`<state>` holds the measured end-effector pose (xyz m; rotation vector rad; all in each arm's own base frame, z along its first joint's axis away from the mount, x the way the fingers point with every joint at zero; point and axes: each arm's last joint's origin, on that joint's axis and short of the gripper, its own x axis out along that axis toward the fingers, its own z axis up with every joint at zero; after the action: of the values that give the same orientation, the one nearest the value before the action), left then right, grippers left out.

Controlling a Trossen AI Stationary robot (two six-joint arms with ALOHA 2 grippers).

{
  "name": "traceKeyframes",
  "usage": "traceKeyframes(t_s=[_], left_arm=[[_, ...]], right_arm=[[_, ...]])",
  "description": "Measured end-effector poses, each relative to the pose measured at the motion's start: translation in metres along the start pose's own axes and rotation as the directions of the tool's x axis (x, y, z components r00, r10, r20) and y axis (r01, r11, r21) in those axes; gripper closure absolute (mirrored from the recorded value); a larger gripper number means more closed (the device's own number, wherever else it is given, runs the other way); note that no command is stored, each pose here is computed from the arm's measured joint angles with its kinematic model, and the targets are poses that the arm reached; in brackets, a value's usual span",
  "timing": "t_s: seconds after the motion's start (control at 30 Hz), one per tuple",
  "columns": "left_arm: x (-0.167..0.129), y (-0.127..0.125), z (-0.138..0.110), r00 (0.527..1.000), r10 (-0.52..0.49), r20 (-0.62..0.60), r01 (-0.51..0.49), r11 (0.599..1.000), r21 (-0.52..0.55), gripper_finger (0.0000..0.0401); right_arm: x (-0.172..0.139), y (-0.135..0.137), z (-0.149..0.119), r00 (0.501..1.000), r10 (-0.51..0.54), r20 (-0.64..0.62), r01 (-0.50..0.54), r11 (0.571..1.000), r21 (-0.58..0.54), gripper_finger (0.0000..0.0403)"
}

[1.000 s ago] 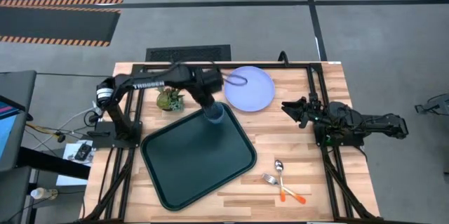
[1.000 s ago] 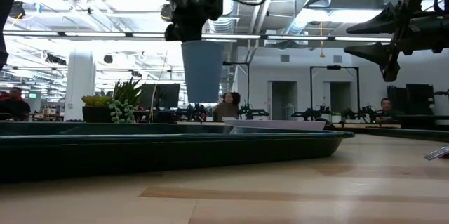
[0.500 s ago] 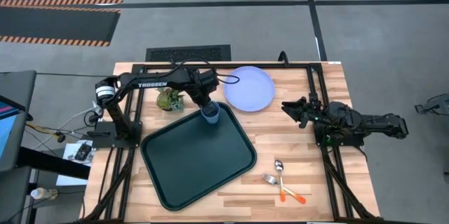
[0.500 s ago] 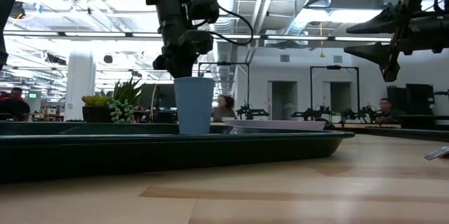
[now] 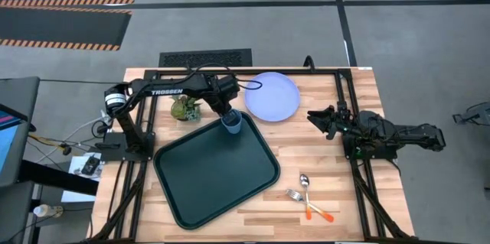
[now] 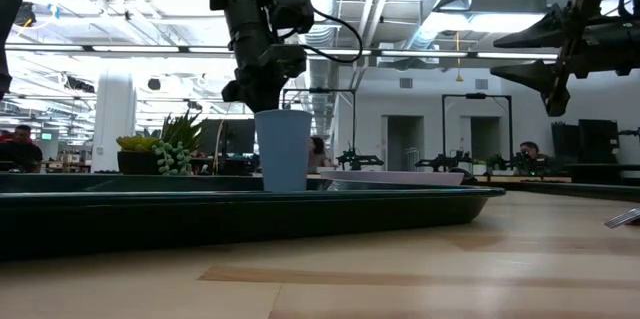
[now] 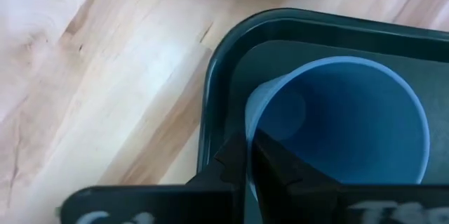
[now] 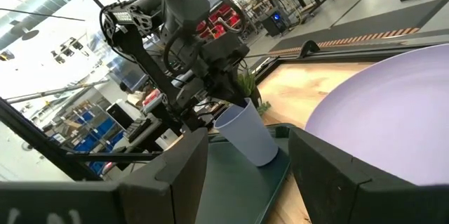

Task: Pick and place plate/cup/fork/spoon on tray
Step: Put the blue cup on the top right of the black serving tray, then put the purple plate on the black serving tray to the bottom of the blue cup

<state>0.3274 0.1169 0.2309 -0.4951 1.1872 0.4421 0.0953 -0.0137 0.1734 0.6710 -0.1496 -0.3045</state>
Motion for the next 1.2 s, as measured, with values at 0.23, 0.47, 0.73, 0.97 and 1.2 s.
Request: traceKeyframes(t_s=[0.23, 0.47, 0.73, 0.97, 1.2], left_arm=[[-0.0001, 0.0046, 0.0024, 0.999, 0.029, 0.019, -0.029, 0.999, -0.016, 0.0401], [-0.0001, 0.0052, 0.0033, 0.999, 0.033, 0.028, -0.032, 0.999, -0.018, 0.0401], [0.0001, 0.005, 0.0051, 0.999, 0.026, 0.044, -0.025, 1.0, -0.008, 0.0391], [0.0005, 0.0045, 0.0049, 0.999, 0.021, 0.04, -0.02, 1.0, -0.013, 0.0339], [0.0004, 0.0033, 0.0045, 0.999, -0.014, 0.031, 0.014, 1.0, -0.014, 0.025]], right_arm=[[0.0, 0.0, 0.0, 1.0, 0.0, 0.0, 0.0, 1.0, 0.0, 0.0179], [0.0, -0.0001, 0.0, 1.0, -0.001, 0.0, 0.001, 1.0, -0.001, 0.0179], [0.0, -0.0001, -0.0001, 1.0, -0.001, -0.001, 0.001, 1.0, -0.001, 0.0179], [0.0, -0.0011, -0.0014, 1.0, -0.012, -0.015, 0.012, 1.0, 0.014, 0.0179], [0.0009, -0.0004, -0.0006, 1.0, -0.013, -0.009, 0.014, 0.995, 0.103, 0.0179]])
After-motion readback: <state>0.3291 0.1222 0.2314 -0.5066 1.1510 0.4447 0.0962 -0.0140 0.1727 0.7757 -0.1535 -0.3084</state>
